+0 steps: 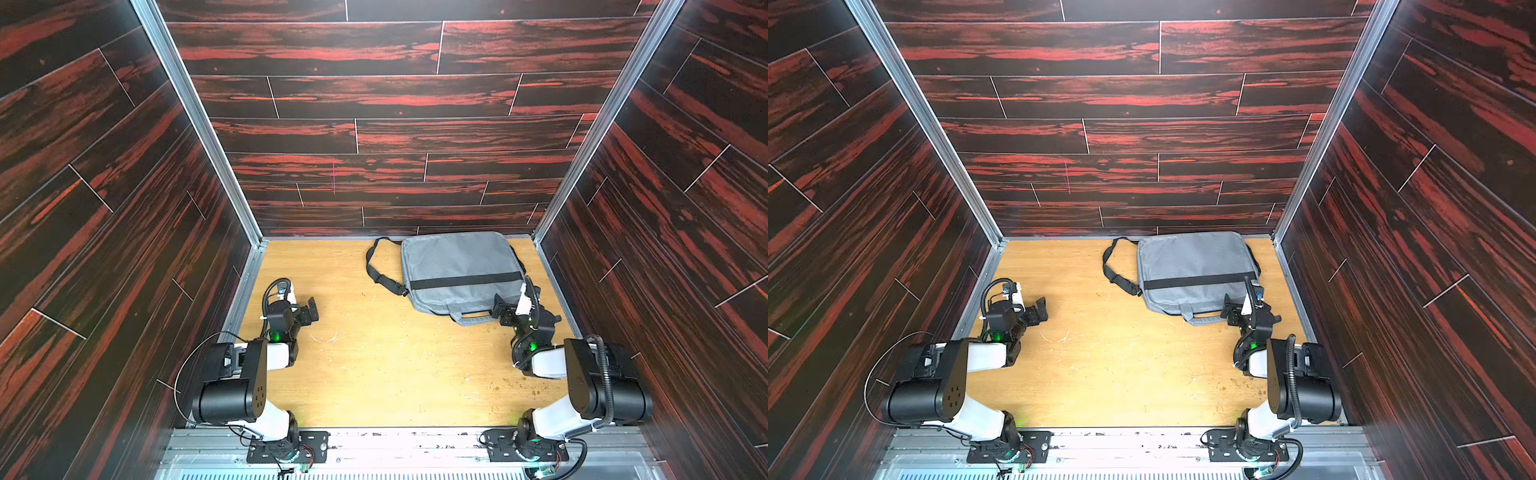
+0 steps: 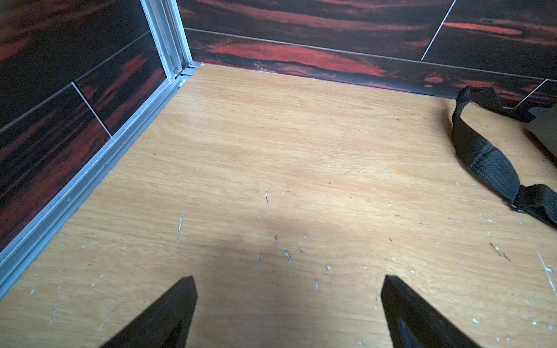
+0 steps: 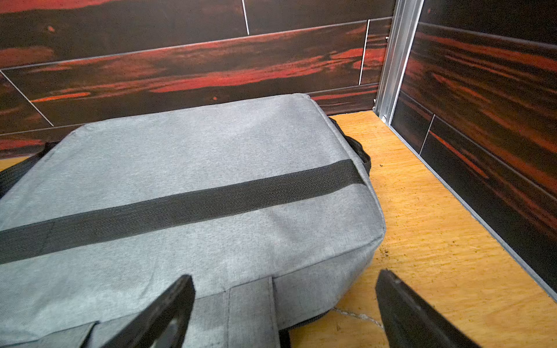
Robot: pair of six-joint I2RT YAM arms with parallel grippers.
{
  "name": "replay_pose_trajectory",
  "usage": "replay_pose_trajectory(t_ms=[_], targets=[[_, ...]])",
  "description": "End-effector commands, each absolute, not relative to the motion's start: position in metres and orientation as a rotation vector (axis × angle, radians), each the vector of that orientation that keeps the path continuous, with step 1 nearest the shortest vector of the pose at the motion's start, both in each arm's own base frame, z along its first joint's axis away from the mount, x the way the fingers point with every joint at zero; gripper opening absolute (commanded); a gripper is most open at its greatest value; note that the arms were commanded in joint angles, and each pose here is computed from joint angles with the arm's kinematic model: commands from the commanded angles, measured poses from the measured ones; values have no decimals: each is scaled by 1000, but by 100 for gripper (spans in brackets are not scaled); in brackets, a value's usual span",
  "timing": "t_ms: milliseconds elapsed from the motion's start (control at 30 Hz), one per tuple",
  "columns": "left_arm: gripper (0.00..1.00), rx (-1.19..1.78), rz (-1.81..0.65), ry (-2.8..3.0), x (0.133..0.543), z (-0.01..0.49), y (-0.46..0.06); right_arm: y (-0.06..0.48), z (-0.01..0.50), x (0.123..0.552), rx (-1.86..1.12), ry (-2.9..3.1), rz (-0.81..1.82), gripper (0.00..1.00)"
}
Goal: Open the zippered laptop bag and take out the laptop
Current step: Move the zippered laptop bag to the center of the board.
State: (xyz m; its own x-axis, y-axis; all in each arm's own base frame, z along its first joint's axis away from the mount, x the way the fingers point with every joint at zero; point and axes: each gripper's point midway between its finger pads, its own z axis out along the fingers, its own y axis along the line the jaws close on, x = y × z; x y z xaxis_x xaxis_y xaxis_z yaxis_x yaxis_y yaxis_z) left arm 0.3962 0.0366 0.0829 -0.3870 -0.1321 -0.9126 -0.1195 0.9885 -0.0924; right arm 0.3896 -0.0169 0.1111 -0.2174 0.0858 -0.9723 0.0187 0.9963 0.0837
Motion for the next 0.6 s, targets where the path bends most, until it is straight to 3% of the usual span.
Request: replay_pose_trajectory(t_ms=[0,567], targets=[[100,-163,-12,1942,400,92,37,-16,114,392,59,1772,57,97],[100,-163,-14,1941,400,92,36,-16,114,393,59,1774,63,97]])
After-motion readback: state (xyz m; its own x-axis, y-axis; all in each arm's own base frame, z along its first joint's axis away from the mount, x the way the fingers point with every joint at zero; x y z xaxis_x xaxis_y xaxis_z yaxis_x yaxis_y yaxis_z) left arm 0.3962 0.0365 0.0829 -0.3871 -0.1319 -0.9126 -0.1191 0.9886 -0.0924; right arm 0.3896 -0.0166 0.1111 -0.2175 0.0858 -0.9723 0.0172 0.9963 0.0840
